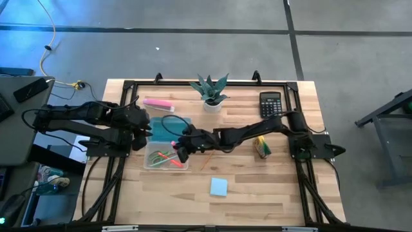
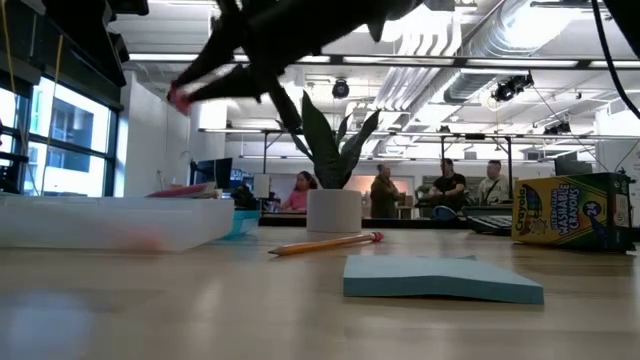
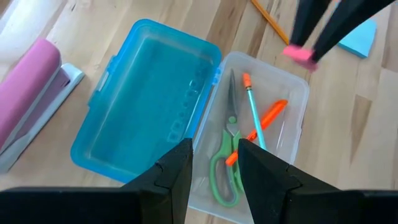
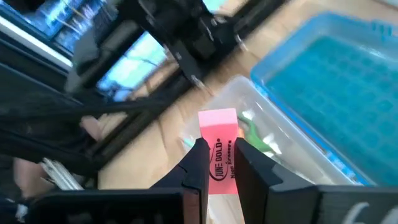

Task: Pack school essentials
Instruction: Put the pink eraser into the blue supply box, then put the orange pencil into the blue supply box

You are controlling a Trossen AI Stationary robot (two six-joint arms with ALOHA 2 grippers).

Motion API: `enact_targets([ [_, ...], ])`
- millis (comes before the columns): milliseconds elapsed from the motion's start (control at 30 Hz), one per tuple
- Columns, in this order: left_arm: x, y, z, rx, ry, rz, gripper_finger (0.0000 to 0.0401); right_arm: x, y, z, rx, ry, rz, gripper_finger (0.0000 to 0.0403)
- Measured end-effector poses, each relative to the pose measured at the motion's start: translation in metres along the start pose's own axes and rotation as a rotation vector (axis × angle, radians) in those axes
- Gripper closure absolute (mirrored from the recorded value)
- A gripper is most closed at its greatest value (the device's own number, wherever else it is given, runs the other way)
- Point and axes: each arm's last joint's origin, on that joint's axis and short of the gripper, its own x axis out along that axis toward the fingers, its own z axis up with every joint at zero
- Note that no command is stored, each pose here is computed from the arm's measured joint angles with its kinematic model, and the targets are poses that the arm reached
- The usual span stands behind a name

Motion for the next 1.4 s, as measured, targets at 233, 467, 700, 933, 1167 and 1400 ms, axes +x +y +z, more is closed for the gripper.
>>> enact_targets([
  [233, 0.0, 0.0, 0.0, 0.0, -0.003, 0.001, 0.0284, 0.015, -0.011, -0.016, -0.102, 0.071, 0.007, 0.0357],
  [467, 0.0, 0.0, 0.0, 0.0, -0.003, 0.001, 0.0284, 0.029, -0.022, -0.033, -0.193, 0.145, 0.015, 0.0357],
  [700, 0.0, 0.0, 0.0, 0.0, -0.005, 0.0, 0.0284, 0.033, -0.029, -0.041, -0.276, 0.193, -0.016, 0.0357],
  [933, 0.0, 0.0, 0.0, 0.0, -0.005, 0.0, 0.0284, 0.032, -0.03, -0.041, -0.295, 0.202, -0.021, 0.0334],
  [1167, 0.0, 0.0, 0.0, 0.0, -0.005, 0.0, 0.0284, 0.032, -0.03, -0.041, -0.246, 0.202, -0.026, 0.0282],
  [1400, 0.0, 0.0, 0.0, 0.0, -0.005, 0.0, 0.0284, 0.032, -0.03, -0.042, -0.21, 0.21, -0.018, 0.0251],
])
